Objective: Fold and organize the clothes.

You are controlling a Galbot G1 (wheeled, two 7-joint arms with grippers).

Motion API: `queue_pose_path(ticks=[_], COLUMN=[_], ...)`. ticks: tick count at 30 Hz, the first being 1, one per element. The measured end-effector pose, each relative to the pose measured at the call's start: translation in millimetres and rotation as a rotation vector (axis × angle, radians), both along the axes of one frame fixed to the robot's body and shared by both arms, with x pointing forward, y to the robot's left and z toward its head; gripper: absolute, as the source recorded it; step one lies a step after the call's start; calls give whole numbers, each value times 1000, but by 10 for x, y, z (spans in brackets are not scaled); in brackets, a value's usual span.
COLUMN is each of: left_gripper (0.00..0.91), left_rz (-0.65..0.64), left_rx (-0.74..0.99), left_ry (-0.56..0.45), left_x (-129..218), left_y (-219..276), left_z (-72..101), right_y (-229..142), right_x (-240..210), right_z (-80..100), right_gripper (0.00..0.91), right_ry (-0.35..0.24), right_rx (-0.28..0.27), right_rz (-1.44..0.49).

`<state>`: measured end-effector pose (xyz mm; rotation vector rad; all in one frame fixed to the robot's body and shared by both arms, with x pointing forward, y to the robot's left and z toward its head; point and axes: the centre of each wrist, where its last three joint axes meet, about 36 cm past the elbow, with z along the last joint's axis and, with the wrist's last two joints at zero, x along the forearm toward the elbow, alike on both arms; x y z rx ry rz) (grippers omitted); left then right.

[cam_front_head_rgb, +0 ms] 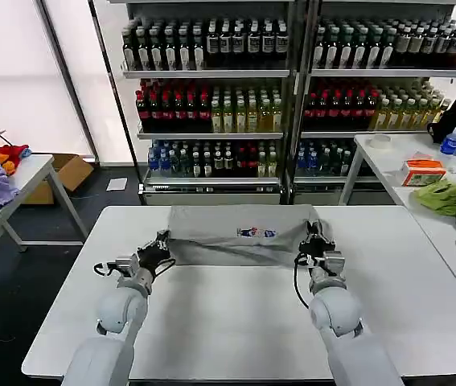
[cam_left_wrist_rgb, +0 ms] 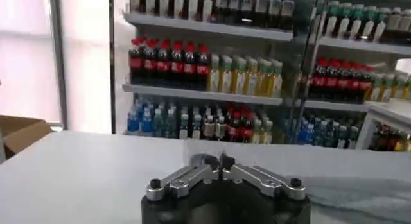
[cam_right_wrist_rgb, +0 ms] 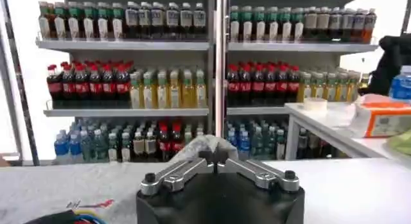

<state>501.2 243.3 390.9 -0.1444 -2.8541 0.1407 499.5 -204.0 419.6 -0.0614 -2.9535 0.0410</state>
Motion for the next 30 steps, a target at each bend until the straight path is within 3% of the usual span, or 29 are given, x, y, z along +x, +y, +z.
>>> queue_pose_path(ticks=[1, 2, 3, 13, 22, 30], left_gripper=[0, 766, 907, 907, 907, 907], left_rz=[1, 2, 1, 4, 18, 11], left_rx=[0, 1, 2, 32, 57, 73], left_ry=[4, 8, 11, 54, 73, 65], left_x=[23, 47, 63, 137, 72, -74], left_y=[3, 5, 8, 54, 98, 94], left_z=[-12, -25, -34, -113, -43, 85], right_y=[4, 9, 14, 78, 200, 117], right_x=[29, 60, 84, 201, 247, 61], right_z=[-8, -15, -21, -103, 13, 142], right_gripper=[0, 81, 907, 907, 907, 907], right_ry=[5, 10, 15, 87, 69, 67], right_rx=[-2, -4, -4, 7, 98, 103], right_rz=[0, -1, 0, 10, -50, -101])
